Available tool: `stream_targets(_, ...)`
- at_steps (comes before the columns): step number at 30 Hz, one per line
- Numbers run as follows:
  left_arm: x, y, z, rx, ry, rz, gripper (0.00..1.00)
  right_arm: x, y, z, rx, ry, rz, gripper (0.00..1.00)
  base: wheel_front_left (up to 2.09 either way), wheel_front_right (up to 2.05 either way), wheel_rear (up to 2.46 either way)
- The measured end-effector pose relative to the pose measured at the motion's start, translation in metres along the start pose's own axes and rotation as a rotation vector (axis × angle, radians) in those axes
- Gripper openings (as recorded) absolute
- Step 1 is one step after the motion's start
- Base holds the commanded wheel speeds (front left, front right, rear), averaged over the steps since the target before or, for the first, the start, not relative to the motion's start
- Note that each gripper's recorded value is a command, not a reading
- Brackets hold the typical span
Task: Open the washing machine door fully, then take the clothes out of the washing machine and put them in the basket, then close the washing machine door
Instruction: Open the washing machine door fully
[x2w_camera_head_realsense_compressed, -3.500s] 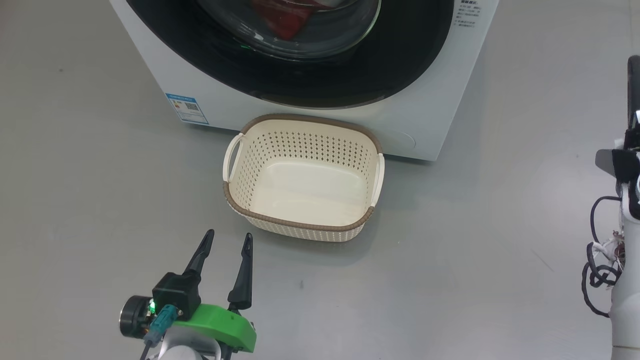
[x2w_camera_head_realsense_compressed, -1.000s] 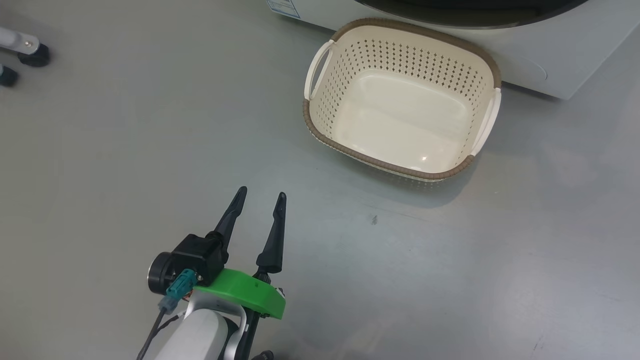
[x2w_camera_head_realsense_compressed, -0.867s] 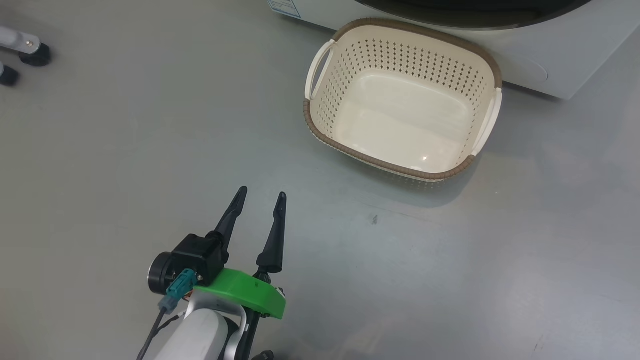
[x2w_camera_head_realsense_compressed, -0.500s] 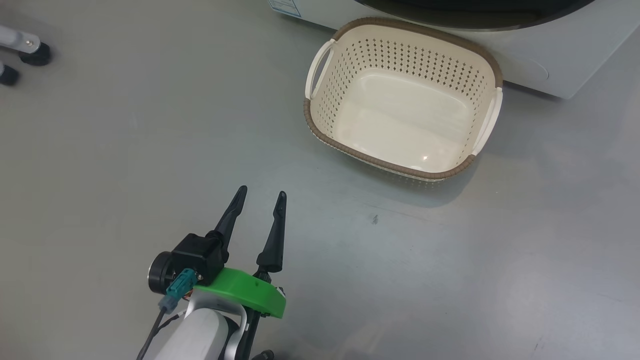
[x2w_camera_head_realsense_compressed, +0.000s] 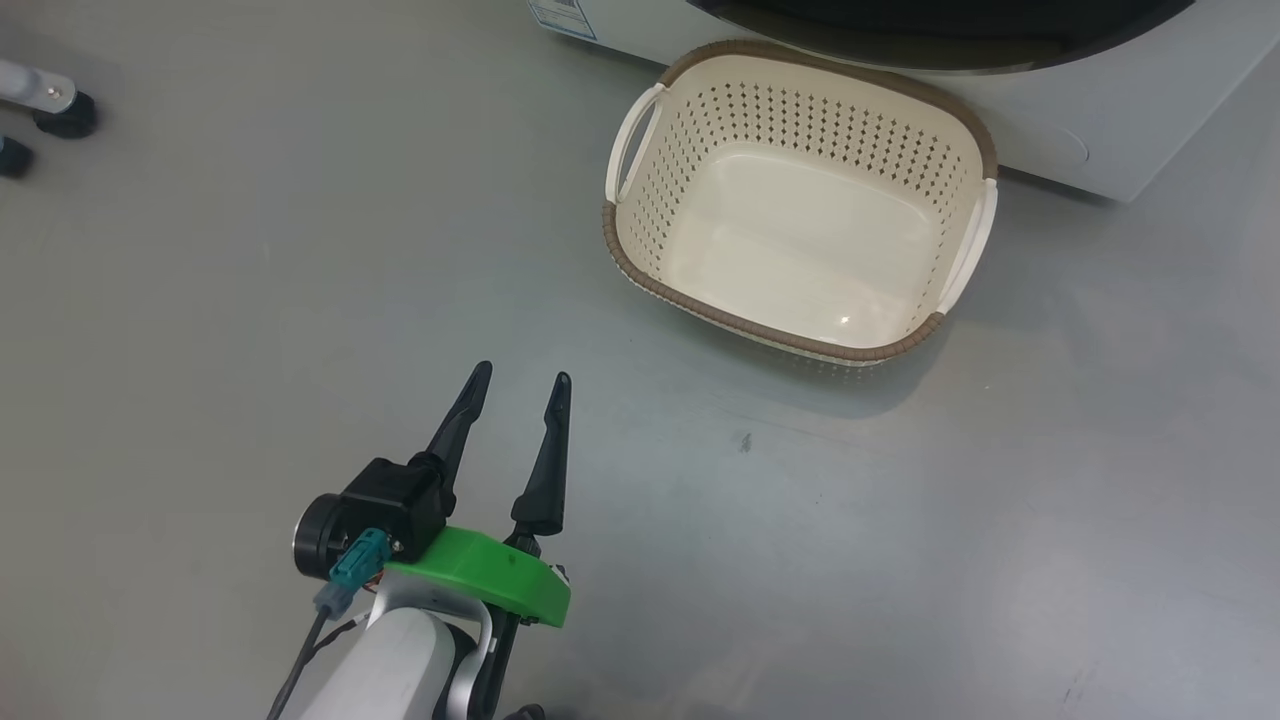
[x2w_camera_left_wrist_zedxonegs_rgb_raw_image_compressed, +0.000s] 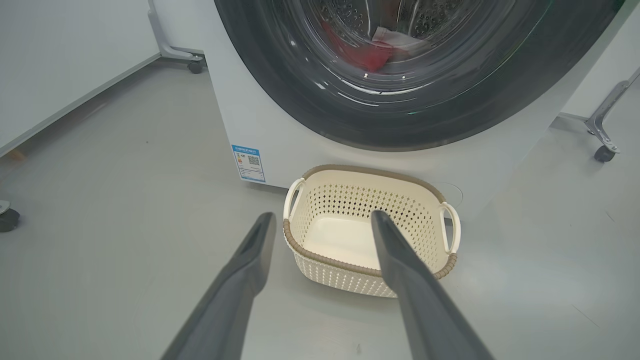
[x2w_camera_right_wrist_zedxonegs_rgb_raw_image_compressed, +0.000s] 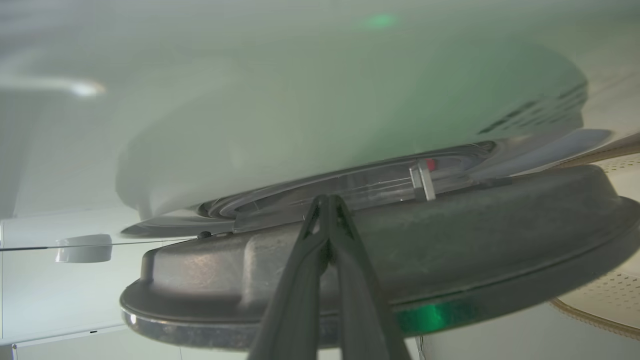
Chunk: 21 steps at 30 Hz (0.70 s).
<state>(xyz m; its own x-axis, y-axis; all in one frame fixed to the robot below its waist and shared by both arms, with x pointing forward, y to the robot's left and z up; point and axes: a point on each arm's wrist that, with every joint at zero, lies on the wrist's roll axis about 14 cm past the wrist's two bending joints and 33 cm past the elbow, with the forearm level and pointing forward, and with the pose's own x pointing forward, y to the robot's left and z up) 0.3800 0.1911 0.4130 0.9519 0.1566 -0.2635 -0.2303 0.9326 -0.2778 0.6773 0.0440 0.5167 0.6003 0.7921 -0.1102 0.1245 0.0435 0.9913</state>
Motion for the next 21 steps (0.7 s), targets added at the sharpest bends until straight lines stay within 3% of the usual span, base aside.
stream_targets(21, -0.006, -0.008, 0.014, 0.002, -0.042, -0.028, 1.0, -0.014, -0.004, -0.031, -0.006, 0.078, -0.064, 0.0, 0.0, 0.0, 0.0)
